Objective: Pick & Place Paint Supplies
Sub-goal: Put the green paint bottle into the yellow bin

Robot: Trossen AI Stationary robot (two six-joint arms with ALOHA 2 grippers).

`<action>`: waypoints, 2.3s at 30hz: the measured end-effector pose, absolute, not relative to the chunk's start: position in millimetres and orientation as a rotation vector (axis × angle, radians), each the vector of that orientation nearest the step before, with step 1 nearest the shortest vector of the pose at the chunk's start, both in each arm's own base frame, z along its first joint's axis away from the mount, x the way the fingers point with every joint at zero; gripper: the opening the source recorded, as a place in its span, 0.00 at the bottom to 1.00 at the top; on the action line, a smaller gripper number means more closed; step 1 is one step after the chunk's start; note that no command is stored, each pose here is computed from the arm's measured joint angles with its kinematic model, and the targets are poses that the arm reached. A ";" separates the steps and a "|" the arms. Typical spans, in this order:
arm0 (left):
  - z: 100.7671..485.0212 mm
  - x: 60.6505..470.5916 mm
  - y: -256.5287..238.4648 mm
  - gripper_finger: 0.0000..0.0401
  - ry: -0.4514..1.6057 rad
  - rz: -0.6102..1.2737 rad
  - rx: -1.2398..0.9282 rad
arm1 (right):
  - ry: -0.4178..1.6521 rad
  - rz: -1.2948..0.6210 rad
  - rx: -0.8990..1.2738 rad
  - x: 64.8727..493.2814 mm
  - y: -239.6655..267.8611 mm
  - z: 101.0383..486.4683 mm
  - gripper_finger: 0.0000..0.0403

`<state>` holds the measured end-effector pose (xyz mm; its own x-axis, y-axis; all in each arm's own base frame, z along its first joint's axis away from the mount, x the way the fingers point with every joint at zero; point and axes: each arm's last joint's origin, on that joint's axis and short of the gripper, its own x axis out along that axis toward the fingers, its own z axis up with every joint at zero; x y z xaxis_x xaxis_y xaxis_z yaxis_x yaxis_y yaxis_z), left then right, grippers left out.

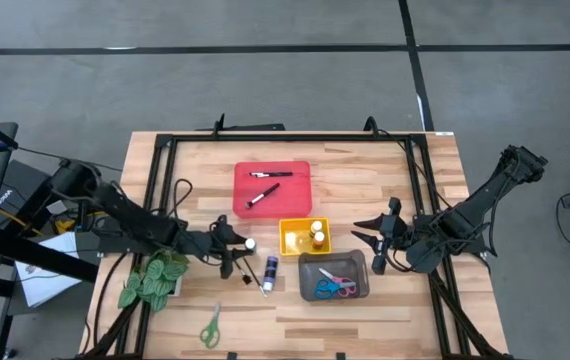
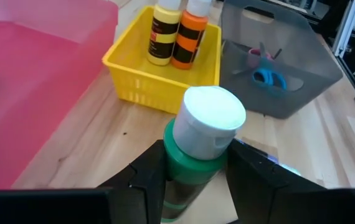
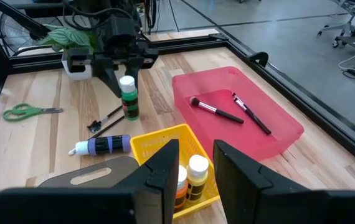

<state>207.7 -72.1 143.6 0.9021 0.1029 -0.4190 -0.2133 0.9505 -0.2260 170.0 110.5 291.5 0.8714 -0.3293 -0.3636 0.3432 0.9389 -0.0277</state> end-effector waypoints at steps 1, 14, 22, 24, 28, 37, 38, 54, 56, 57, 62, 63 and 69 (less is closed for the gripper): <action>142.0 209.4 -72.8 0.33 0.410 0.164 -0.275 | 0.373 -0.352 0.038 170.0 110.5 291.5 0.23; 123.0 218.9 -76.8 0.34 0.417 0.166 -0.269 | 0.375 -0.351 0.037 169.9 110.5 291.3 0.23; 119.0 218.0 -76.4 0.35 0.427 0.169 -0.267 | 0.375 -0.350 0.039 169.9 110.5 291.3 0.23; 118.3 217.2 -76.0 0.37 0.427 0.174 -0.269 | 0.376 -0.348 0.040 169.8 110.7 291.3 0.23; 117.4 216.5 -75.7 0.44 0.433 0.176 -0.263 | 0.374 -0.348 0.042 170.0 110.8 291.5 0.23; 115.4 214.4 -77.5 0.52 0.463 0.139 -0.179 | 0.374 -0.347 0.043 170.0 110.9 291.5 0.23; 116.2 213.8 -78.0 0.52 0.465 0.131 -0.163 | 0.375 -0.345 0.043 170.0 110.9 291.5 0.23; 162.1 185.8 -60.8 0.51 0.480 0.044 -0.171 | 0.382 -0.328 0.052 170.1 111.5 291.4 0.23; 163.6 186.8 -58.8 0.51 0.495 0.036 -0.172 | 0.380 -0.327 0.054 170.3 111.6 291.6 0.23; 164.6 187.7 -58.0 0.51 0.519 0.038 -0.156 | 0.378 -0.326 0.057 170.4 111.8 291.9 0.23; 184.0 201.5 -57.6 0.51 0.586 0.043 -0.051 | 0.378 -0.324 0.059 170.5 111.8 292.0 0.23; 189.3 206.2 -58.6 0.51 0.586 0.040 -0.039 | 0.378 -0.324 0.059 170.5 111.9 292.0 0.23; 188.8 228.6 -66.2 0.51 0.700 0.011 0.023 | 0.390 -0.304 0.064 170.5 112.5 291.7 0.23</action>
<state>228.6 -66.2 188.8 0.7650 0.0175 -0.6438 -0.0020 0.9997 0.0247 170.5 112.5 291.7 0.8806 -0.2789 -0.3832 0.3034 0.9529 0.0036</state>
